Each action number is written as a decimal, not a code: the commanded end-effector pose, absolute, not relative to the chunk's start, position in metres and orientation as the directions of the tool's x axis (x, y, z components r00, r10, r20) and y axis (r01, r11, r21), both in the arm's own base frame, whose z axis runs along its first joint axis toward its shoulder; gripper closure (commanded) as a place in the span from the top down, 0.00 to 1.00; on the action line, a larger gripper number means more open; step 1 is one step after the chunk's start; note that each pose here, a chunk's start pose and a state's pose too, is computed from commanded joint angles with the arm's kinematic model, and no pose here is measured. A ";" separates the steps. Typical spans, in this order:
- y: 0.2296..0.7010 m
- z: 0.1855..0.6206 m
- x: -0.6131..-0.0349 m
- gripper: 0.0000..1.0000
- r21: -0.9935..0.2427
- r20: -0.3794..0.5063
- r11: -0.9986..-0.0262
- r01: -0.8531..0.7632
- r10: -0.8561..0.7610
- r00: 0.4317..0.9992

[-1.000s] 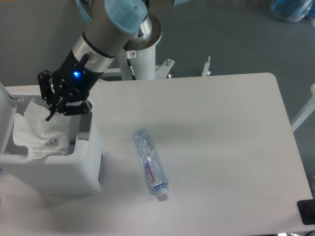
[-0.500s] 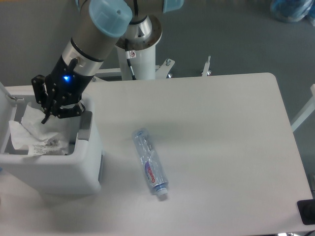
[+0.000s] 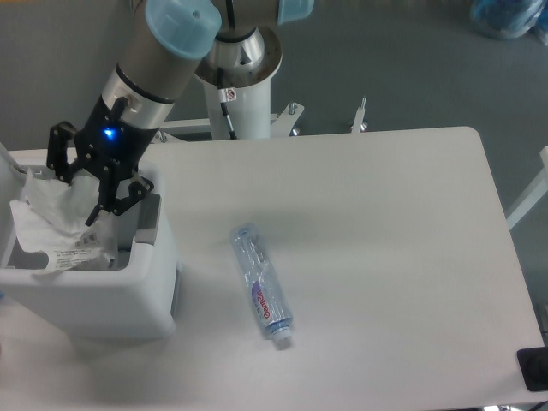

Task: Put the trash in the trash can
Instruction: 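Lower the bag into the bin and open the gripper, then move the open gripper to the cap end of the water bottle, then close the gripper on the bottle cap and lift the bottle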

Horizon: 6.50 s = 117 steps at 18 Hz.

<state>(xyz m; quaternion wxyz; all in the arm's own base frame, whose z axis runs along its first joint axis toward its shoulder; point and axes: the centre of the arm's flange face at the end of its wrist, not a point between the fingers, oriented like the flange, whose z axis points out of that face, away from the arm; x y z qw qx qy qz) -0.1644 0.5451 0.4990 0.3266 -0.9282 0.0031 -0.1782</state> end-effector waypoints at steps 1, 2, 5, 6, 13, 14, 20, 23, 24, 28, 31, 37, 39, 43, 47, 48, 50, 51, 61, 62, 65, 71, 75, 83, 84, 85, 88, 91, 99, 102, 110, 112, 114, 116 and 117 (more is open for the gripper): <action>0.544 0.501 -0.163 0.80 -0.610 0.327 -0.785 0.110 -0.123 0.937; 0.542 0.504 -0.162 0.80 -0.613 0.322 -0.783 0.107 -0.124 0.939; 0.539 0.504 -0.160 0.80 -0.614 0.320 -0.782 0.106 -0.123 0.939; 0.538 0.503 -0.159 0.80 -0.613 0.321 -0.783 0.107 -0.123 0.939; 0.511 0.534 -0.156 0.80 -0.650 0.287 -0.752 0.108 -0.111 0.952; 0.503 0.538 -0.171 0.84 -0.655 0.284 -0.744 0.136 -0.076 0.956; 0.454 0.530 -0.281 0.99 -0.610 0.359 -0.681 0.405 0.218 0.908; 0.436 0.513 -0.321 1.00 -0.585 0.373 -0.663 0.468 0.292 0.881; 0.432 0.508 -0.332 1.00 -0.573 0.367 -0.662 0.483 0.319 0.874; 0.431 0.464 -0.371 1.00 -0.463 0.270 -0.717 0.521 0.446 0.854; 0.439 0.429 -0.402 1.00 -0.369 0.245 -0.706 0.604 0.553 0.796; 0.467 0.377 -0.448 1.00 -0.249 0.292 -0.611 0.752 0.693 0.659; 0.470 0.359 -0.454 1.00 -0.211 0.281 -0.594 0.776 0.723 0.631; 0.485 0.321 -0.454 1.00 -0.148 0.214 -0.623 0.768 0.738 0.639; 0.509 0.279 -0.447 1.00 -0.079 0.149 -0.638 0.766 0.752 0.642; 0.512 0.272 -0.448 1.00 -0.068 0.139 -0.628 0.775 0.763 0.631; 0.522 0.264 -0.445 1.00 -0.058 0.122 -0.631 0.774 0.765 0.633; 0.525 0.261 -0.448 1.00 -0.057 0.122 -0.625 0.779 0.770 0.627; 0.565 0.230 -0.447 1.00 -0.033 0.127 -0.631 0.775 0.767 0.629; 0.567 0.228 -0.448 1.00 -0.033 0.127 -0.632 0.774 0.766 0.630; 0.573 0.231 -0.447 1.00 -0.042 0.131 -0.635 0.771 0.762 0.634; 0.590 0.215 -0.437 1.00 -0.029 0.129 -0.656 0.754 0.745 0.654; 0.600 0.208 -0.432 1.00 -0.041 0.128 -0.666 0.744 0.735 0.665; 0.601 0.193 -0.429 0.97 -0.024 0.124 -0.671 0.741 0.733 0.669; 0.601 0.193 -0.428 0.96 -0.023 0.124 -0.673 0.740 0.732 0.670; 0.603 0.193 -0.425 0.94 -0.023 0.124 -0.676 0.737 0.729 0.673; 0.603 0.192 -0.425 0.88 -0.021 0.124 -0.676 0.737 0.729 0.673; 0.603 0.191 -0.424 0.82 -0.020 0.124 -0.677 0.736 0.728 0.674; 0.606 0.186 -0.416 0.66 -0.012 0.124 -0.688 0.725 0.719 0.684; 0.605 0.185 -0.414 0.63 -0.010 0.124 -0.692 0.722 0.716 0.687; 0.604 0.186 -0.414 0.49 -0.010 0.124 -0.693 0.721 0.715 0.688; 0.604 0.186 -0.414 0.43 -0.010 0.124 -0.693 0.721 0.715 0.688; 0.604 0.186 -0.414 0.37 -0.010 0.125 -0.694 0.720 0.713 0.689; 0.604 0.187 -0.414 0.35 -0.010 0.124 -0.694 0.720 0.714 0.690; 0.604 0.188 -0.414 0.33 -0.013 0.125 -0.693 0.721 0.714 0.689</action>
